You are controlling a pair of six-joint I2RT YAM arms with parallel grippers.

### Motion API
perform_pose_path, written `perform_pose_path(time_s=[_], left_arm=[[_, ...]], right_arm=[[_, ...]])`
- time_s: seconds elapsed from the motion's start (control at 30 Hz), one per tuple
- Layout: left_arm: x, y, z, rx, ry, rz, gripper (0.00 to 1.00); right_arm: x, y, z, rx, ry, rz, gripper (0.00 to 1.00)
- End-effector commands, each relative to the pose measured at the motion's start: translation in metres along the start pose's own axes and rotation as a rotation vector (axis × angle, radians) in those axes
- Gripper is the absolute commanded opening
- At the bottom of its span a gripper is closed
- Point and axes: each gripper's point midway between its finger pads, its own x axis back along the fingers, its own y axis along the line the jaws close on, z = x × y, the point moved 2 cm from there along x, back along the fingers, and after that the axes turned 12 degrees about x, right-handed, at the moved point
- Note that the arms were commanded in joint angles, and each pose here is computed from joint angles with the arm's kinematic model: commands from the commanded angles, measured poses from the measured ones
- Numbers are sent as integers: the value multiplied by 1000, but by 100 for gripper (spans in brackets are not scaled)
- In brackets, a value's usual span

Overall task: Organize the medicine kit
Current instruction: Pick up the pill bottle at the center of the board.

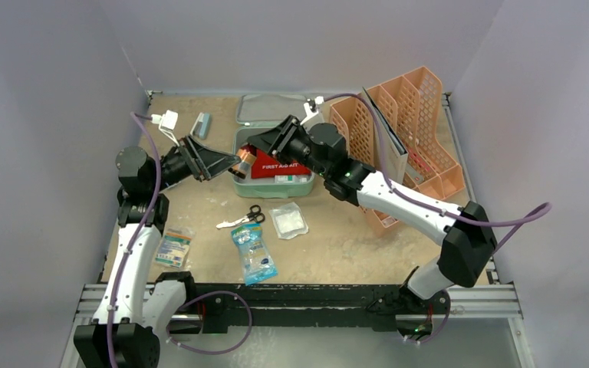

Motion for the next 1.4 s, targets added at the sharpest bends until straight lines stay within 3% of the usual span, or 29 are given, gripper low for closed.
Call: perform_pose_path(time_s=[0.0, 0.3, 0.37, 0.6, 0.7, 0.8, 0.97, 1.2, 1.37], left_arm=[[1, -17, 3, -30, 4, 82, 71], [-5, 1, 13, 47, 34, 43, 73], [-7, 2, 15, 54, 38, 44, 67], [-6, 2, 14, 58, 24, 30, 26], [-6, 5, 15, 60, 29, 10, 20], [-6, 6, 15, 44, 44, -4, 16], [-5, 4, 15, 1, 61, -15, 13], [-3, 8, 23, 1, 101, -19, 12], [-3, 17, 30, 36, 156, -31, 11]], right_arm=[[20, 44, -42, -68, -156, -129, 0], [14, 42, -38, -123, -149, -153, 0], [13, 41, -36, -129, -148, -152, 0], [12, 32, -29, -100, -131, -134, 0], [18, 20, -24, -52, -122, -101, 0], [26, 12, -23, 46, -111, -81, 13], [48, -2, -18, 309, -44, -6, 46], [81, -13, -19, 618, 47, 56, 63], [98, 16, -20, 944, 118, -135, 72]])
